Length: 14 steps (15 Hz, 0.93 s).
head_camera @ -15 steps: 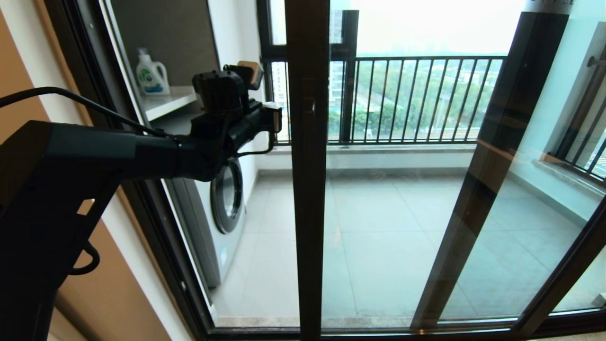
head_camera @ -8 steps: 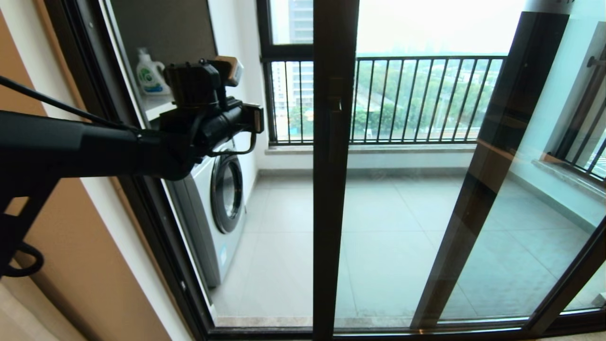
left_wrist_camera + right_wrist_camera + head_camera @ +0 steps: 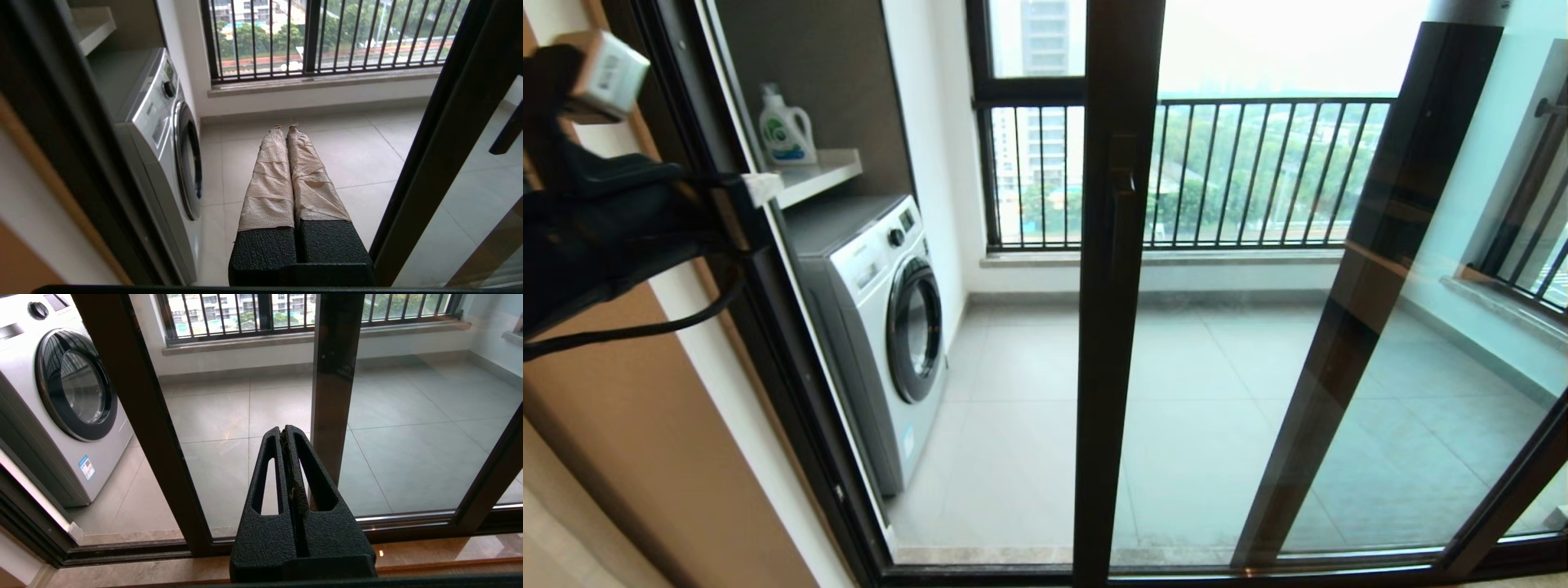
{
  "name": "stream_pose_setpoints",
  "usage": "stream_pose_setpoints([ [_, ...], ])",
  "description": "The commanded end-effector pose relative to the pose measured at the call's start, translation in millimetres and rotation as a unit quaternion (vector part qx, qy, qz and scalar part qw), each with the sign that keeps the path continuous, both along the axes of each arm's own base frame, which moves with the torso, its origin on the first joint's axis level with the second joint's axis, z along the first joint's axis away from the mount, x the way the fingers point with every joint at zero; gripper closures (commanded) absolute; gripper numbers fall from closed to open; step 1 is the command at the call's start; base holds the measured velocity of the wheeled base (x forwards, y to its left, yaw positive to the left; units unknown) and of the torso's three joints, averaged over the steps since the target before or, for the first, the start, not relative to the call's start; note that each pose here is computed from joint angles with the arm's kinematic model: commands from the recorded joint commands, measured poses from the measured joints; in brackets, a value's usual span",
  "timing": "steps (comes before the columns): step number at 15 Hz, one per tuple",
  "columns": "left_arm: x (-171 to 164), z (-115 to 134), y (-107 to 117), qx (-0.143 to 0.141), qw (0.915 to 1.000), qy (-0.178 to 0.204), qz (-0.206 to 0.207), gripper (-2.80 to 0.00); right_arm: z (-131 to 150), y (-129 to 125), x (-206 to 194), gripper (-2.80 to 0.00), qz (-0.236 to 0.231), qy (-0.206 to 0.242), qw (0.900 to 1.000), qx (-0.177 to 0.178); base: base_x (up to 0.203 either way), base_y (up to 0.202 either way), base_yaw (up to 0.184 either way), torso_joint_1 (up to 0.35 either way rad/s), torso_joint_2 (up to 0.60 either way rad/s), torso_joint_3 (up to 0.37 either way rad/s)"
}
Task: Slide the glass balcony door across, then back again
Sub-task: Open the slid door
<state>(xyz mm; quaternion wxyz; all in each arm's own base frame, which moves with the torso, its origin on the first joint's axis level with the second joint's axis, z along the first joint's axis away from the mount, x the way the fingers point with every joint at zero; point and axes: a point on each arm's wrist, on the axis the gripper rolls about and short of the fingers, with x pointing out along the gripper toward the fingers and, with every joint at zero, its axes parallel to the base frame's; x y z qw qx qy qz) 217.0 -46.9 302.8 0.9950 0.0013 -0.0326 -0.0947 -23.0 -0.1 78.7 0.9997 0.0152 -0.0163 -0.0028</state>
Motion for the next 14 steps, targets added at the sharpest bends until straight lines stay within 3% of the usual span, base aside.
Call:
stream_pose_setpoints([
  [1,-106.7,19.9,26.6,-0.02,0.9959,-0.087,0.016,0.0,-3.3,0.0,1.0,0.0,0.0,0.006,1.0,0.0,0.0,0.0,0.0,0.0,0.0,0.0],
  [6,-226.8,-5.6,48.1,-0.023,0.9845,-0.149,0.089,0.0,-3.3,0.0,1.0,0.0,0.0,0.006,1.0,0.0,0.0,0.0,0.0,0.0,0.0,0.0],
  [10,-268.2,-54.4,45.7,-0.006,0.9834,-0.169,0.066,0.0,-3.3,0.0,1.0,0.0,-0.001,0.006,1.0,0.001,0.0,0.0,0.0,0.0,0.0,0.0],
  [14,-263.8,-125.5,44.5,0.05,0.9923,-0.095,0.062,0.0,-3.3,0.0,1.0,0.0,0.0,0.006,1.0,0.0,0.0,0.0,0.0,0.0,0.0,0.0],
])
